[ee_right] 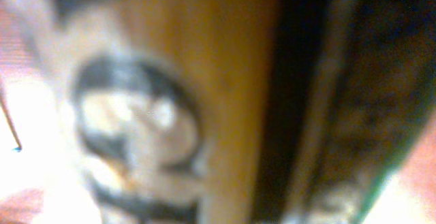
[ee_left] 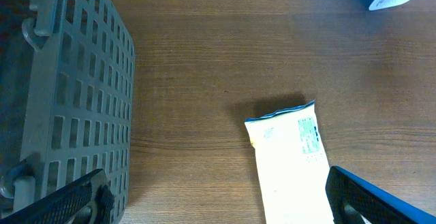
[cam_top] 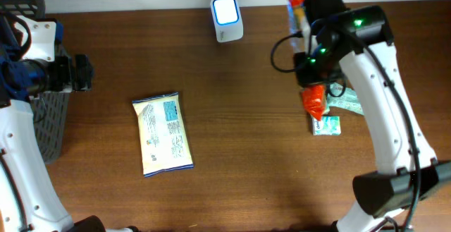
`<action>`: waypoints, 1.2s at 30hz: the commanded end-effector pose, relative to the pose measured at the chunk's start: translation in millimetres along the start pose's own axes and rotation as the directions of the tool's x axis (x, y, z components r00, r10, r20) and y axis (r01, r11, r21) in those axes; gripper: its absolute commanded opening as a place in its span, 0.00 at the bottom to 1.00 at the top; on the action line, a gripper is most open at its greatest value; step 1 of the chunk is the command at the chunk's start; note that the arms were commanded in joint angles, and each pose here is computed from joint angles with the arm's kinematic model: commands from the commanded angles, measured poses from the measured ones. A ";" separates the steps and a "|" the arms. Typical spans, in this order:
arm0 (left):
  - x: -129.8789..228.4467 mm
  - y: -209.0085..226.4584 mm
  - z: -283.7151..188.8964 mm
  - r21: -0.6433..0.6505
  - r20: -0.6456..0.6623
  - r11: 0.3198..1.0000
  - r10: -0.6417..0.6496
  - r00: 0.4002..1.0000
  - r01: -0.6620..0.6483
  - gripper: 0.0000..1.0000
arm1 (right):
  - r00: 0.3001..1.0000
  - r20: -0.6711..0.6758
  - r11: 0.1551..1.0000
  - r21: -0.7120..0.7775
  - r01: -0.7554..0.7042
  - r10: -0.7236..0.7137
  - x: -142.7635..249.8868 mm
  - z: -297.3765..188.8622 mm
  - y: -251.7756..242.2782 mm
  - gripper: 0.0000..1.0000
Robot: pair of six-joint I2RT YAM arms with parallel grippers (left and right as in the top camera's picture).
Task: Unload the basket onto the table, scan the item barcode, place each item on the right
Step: 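Carry the spaghetti pack right and set it by the tissues, then move the right gripper to the white-blue bag and grasp it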
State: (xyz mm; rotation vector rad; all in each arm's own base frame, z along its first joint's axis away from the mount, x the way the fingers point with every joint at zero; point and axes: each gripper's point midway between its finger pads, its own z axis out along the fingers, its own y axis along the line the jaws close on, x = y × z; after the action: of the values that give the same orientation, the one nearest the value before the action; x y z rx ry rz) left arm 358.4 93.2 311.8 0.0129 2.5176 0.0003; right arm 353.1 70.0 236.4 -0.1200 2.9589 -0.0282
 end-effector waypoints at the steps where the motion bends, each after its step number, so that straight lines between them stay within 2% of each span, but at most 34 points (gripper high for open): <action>1: -1.0 -0.5 -1.2 0.007 0.006 1.000 0.010 1.000 -0.010 0.99 | 0.988 -0.109 0.994 0.019 -0.104 0.105 13.5 38.3 -31.9 0.04; 5: -1.0 -0.5 -1.2 0.007 0.006 1.000 0.010 1.000 -0.010 0.99 | 0.956 -0.230 0.983 0.051 -0.174 0.181 43.4 98.5 -58.0 0.04; 10: -1.0 -0.5 -1.2 0.007 0.006 1.000 0.010 1.000 -0.010 0.99 | 0.942 -0.267 0.979 0.060 -0.195 0.204 59.1 125.6 -68.1 0.05; 11: -1.0 -0.5 -1.2 0.007 0.006 1.000 0.010 1.000 -0.010 0.99 | 0.940 -0.272 0.978 0.061 -0.197 0.207 60.7 126.6 -68.9 0.09; 12: -1.0 -0.5 -1.2 0.007 0.006 1.000 0.010 1.000 -0.010 0.99 | 0.940 -0.272 0.979 0.061 -0.197 0.206 60.9 126.6 -68.8 0.17; 15: -1.0 -0.5 -1.2 0.007 0.006 1.000 0.010 1.000 -0.010 0.99 | 0.938 -0.278 0.978 0.062 -0.197 0.207 62.3 126.1 -68.6 0.29; 17: -1.0 -0.5 -1.2 0.007 0.006 1.000 0.010 1.000 -0.010 0.99 | 0.932 -0.297 0.979 0.064 -0.195 0.206 67.1 124.7 -68.3 0.47; 18: -1.0 -0.5 -1.2 0.007 0.006 1.000 0.010 1.000 -0.010 0.99 | 0.929 -0.307 0.979 0.066 -0.194 0.205 69.4 123.9 -68.2 0.51; 22: -1.0 -0.5 -1.2 0.007 0.006 1.000 0.010 1.000 -0.010 0.99 | 0.929 -0.309 0.979 0.065 -0.195 0.205 69.7 123.2 -67.9 0.54; 24: -1.0 -0.6 -1.2 0.007 0.006 1.000 0.010 1.000 -0.010 0.99 | 0.935 -0.294 0.978 0.006 -0.208 0.201 61.8 118.6 -57.3 0.56; 26: -1.0 -0.6 -1.2 0.007 0.006 1.000 0.010 1.000 -0.010 0.99 | 0.953 -0.257 0.972 -0.127 -0.197 0.159 44.9 107.8 -29.1 0.59; 28: -1.0 -0.5 -1.2 0.007 0.006 1.000 0.010 1.000 -0.010 0.99 | 0.982 -0.160 0.945 -0.296 -0.142 0.098 16.6 100.3 13.8 0.59; 31: -1.0 -0.6 -1.2 0.007 0.006 1.000 0.010 1.000 -0.010 0.99 | 1.000 0.020 0.847 -0.532 0.009 0.002 -20.5 88.5 93.0 0.62; 34: -1.0 -0.5 -1.2 0.007 0.006 1.000 0.010 1.000 -0.010 0.99 | 0.993 0.104 0.804 -0.586 0.100 -0.048 -36.3 98.8 168.8 0.68; 36: -1.0 -0.5 -1.2 0.007 0.006 1.000 0.010 1.000 -0.010 0.99 | 0.976 0.164 0.760 -0.613 0.215 -0.143 -32.4 113.5 223.7 0.70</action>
State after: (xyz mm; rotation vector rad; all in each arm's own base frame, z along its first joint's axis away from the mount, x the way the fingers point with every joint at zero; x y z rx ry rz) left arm 358.4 93.3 311.9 0.0128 2.5174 0.0009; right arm 405.0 234.6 146.6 -0.3571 2.6950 0.8053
